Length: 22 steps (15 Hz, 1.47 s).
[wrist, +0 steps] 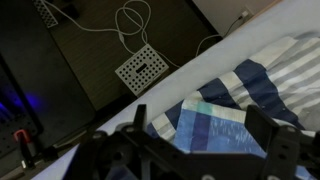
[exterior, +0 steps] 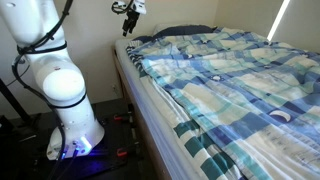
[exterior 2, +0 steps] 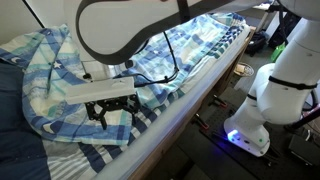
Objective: Straighten the blue and white blanket on the bed.
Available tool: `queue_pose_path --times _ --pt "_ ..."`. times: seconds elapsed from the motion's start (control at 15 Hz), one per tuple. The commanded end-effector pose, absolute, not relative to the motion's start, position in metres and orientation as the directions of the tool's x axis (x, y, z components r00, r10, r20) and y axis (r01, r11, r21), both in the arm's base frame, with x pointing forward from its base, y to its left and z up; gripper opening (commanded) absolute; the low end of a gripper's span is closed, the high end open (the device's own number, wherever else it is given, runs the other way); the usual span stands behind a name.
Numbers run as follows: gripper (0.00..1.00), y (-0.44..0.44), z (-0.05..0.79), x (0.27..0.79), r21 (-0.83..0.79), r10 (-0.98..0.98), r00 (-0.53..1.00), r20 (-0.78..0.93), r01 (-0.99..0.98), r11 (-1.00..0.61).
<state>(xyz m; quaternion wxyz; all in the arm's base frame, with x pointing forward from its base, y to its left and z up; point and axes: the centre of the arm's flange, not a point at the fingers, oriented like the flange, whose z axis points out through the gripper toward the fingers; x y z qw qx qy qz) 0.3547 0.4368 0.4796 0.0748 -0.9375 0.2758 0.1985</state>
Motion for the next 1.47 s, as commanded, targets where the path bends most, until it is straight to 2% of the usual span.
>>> queue_pose_path --times 0.0,0.33,0.67,1.07,1.4 --pt "1.00 0.433 0.466 0.337 0.032 -0.651 0.663 -0.369 -0.691 -0.722" --pt "1.00 0.414 0.441 0.310 0.147 -0.828 0.479 -0.293 -0.833 -0.534" --pt "1.00 0.403 0.420 0.313 0.120 -0.920 0.363 -0.149 -0.917 -0.381" --pt "1.00 0.416 0.405 0.347 0.084 -0.918 0.394 -0.052 -0.914 -0.397" --pt "1.00 0.437 0.387 0.372 0.049 -0.888 0.456 -0.052 -0.887 -0.458"
